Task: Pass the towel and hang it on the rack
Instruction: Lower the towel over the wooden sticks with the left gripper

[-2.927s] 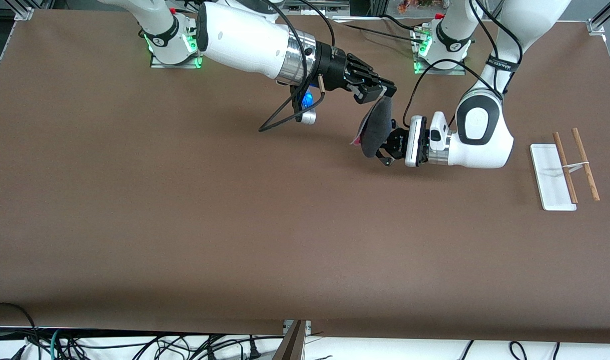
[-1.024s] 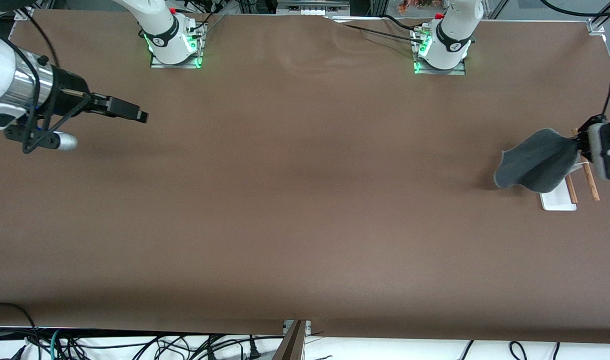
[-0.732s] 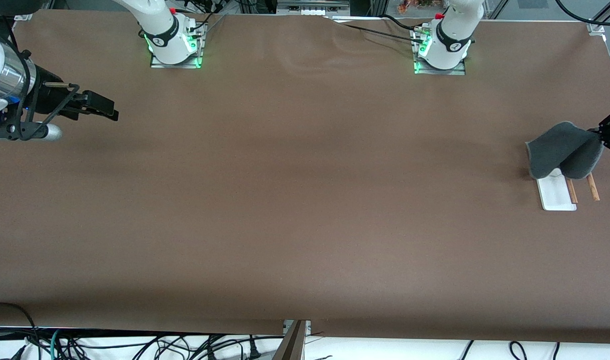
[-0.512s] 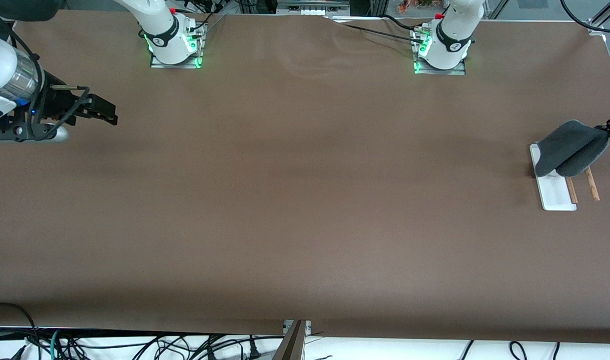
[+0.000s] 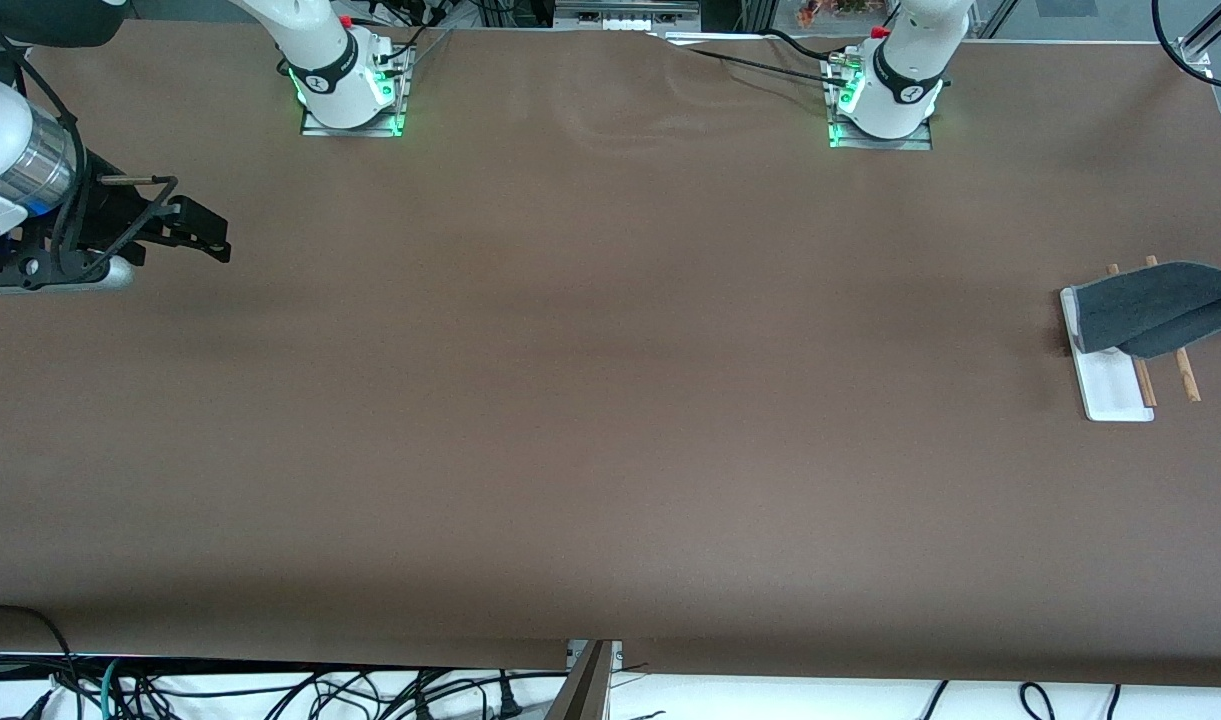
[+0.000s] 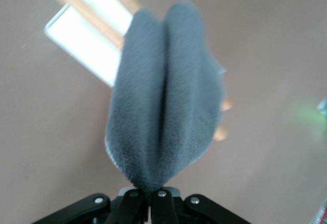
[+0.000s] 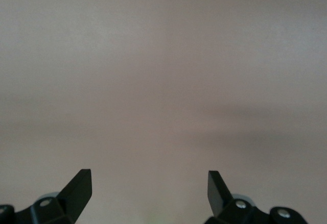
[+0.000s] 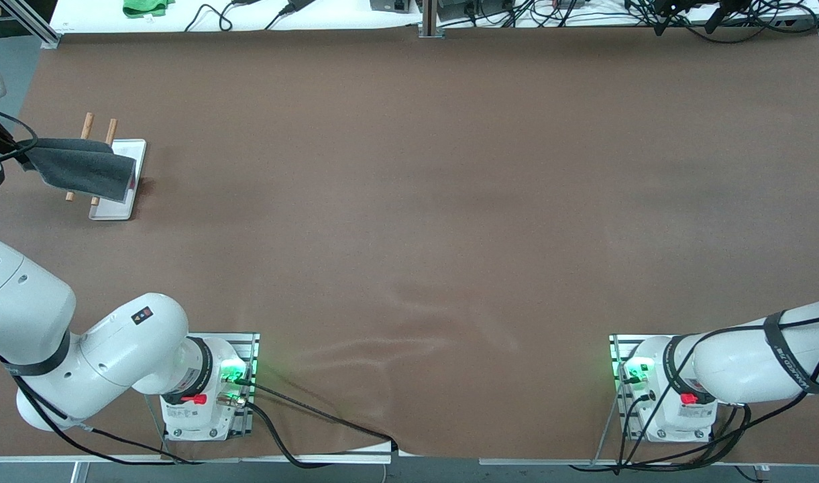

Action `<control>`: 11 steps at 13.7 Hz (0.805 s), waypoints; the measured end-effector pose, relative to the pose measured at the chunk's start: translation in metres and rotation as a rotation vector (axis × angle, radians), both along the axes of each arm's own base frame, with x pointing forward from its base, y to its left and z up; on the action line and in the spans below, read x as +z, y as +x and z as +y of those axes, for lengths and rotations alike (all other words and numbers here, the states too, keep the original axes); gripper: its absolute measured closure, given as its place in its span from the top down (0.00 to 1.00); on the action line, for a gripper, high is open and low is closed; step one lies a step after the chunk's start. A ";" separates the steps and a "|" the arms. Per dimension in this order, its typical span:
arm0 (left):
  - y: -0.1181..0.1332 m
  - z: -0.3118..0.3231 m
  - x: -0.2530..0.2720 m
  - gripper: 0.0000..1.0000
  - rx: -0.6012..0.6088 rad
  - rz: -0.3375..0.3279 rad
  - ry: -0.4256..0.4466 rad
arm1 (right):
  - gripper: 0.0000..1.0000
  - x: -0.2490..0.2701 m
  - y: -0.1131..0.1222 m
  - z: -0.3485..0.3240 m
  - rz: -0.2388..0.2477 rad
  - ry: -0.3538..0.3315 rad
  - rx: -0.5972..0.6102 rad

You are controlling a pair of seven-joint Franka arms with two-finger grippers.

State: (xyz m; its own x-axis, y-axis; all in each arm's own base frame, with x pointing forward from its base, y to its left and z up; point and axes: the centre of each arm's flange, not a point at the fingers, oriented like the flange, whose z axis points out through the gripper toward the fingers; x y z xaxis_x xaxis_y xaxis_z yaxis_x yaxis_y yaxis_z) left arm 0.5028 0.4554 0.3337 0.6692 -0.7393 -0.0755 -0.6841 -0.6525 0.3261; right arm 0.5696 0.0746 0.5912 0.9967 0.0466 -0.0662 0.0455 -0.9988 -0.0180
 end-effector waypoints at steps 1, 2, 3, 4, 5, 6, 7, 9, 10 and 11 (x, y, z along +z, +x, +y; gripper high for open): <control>-0.002 0.007 -0.014 0.03 0.009 -0.003 0.000 | 1.00 -0.001 0.000 0.000 0.000 -0.004 0.001; -0.003 0.010 -0.024 0.03 0.012 0.000 -0.003 | 1.00 -0.002 0.001 0.000 0.001 -0.007 0.001; -0.002 0.010 -0.029 0.03 0.010 0.001 -0.005 | 1.00 -0.003 0.002 0.000 0.001 -0.008 0.001; 0.000 0.009 -0.030 0.03 0.007 0.000 -0.006 | 1.00 -0.003 0.003 -0.001 -0.001 -0.009 0.002; 0.001 0.008 -0.031 0.03 0.005 -0.001 -0.007 | 1.00 -0.001 0.004 0.000 -0.006 -0.011 0.003; 0.002 0.009 -0.033 0.03 0.004 -0.005 -0.004 | 1.00 0.002 0.004 -0.001 -0.012 -0.014 0.003; 0.003 0.010 -0.037 0.03 0.004 -0.010 -0.001 | 1.00 0.005 0.005 -0.001 -0.019 -0.015 0.003; 0.004 0.011 -0.050 0.03 0.004 -0.006 -0.006 | 1.00 0.011 0.005 -0.002 -0.032 -0.015 0.000; 0.003 0.012 -0.057 0.03 0.006 -0.001 -0.010 | 1.00 0.011 0.006 -0.003 -0.033 -0.015 -0.002; 0.002 0.013 -0.062 0.03 0.010 0.000 -0.014 | 1.00 0.011 0.006 -0.004 -0.032 -0.015 -0.003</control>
State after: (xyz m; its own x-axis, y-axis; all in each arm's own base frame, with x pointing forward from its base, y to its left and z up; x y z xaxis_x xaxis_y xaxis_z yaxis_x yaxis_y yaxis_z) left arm 0.5044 0.4686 0.2715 0.6766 -0.7335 -0.0652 -0.6776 -0.6548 0.3349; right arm 0.5756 0.0703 0.6020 0.9985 0.0426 -0.0346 0.0426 -0.9991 -0.0016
